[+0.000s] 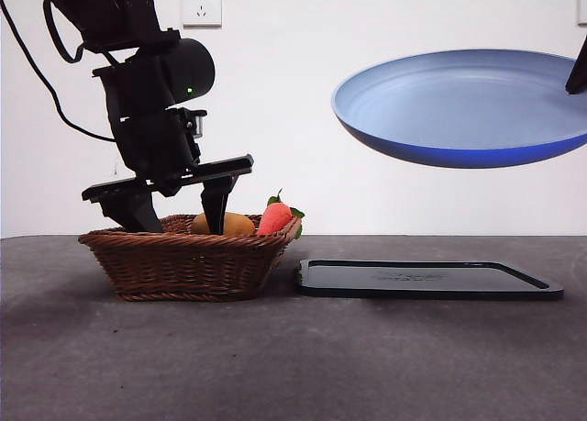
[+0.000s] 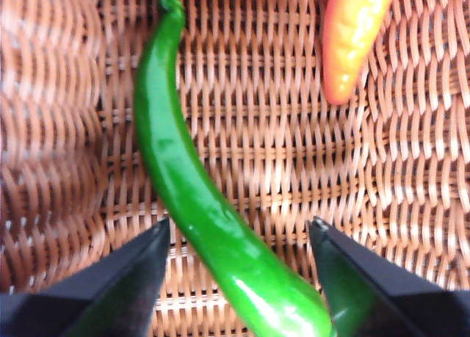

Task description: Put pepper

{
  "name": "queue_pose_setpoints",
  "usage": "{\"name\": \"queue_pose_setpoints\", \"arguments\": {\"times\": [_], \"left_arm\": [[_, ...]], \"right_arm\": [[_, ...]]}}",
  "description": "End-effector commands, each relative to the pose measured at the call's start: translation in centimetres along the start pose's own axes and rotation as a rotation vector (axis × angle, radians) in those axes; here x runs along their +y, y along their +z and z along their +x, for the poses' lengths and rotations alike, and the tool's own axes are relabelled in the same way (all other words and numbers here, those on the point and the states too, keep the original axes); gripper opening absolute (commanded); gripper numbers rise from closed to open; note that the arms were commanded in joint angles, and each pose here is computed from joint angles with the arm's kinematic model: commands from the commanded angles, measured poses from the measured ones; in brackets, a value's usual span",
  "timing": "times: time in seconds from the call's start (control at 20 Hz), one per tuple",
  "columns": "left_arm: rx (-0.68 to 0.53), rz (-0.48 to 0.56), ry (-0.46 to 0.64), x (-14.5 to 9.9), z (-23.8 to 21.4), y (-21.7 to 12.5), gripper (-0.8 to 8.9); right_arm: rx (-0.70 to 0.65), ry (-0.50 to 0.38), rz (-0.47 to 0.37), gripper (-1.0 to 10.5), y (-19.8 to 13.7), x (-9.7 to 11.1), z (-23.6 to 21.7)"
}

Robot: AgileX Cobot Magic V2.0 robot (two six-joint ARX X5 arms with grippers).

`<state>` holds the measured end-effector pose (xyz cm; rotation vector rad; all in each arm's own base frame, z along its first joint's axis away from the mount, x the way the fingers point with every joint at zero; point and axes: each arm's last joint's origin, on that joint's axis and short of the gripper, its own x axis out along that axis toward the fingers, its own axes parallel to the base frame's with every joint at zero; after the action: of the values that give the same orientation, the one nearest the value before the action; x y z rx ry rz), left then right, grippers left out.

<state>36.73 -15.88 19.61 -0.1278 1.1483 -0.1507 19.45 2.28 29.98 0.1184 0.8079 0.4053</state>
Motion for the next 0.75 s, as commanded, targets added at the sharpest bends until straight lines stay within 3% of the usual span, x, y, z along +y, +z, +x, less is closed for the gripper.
{"name": "queue_pose_setpoints", "arguments": {"times": [0.05, 0.2, 0.5, 0.75], "left_arm": [[0.029, -0.017, 0.013, -0.21, 1.3, -0.03, 2.94], [0.022, -0.02, 0.012, -0.31, 1.36, 0.0, 2.82], [0.034, -0.021, -0.017, -0.39, 1.34, -0.03, 0.92], [0.02, -0.025, -0.045, -0.46, 0.57, 0.2, 0.85]], "right_arm": [[-0.028, 0.005, -0.001, 0.1, 0.59, 0.15, -0.32], [-0.028, 0.005, -0.001, 0.1, 0.6, 0.15, -0.32], [-0.028, 0.005, -0.003, 0.1, 0.6, 0.15, -0.32], [-0.028, 0.005, -0.005, 0.1, 0.6, 0.15, -0.32]]}}
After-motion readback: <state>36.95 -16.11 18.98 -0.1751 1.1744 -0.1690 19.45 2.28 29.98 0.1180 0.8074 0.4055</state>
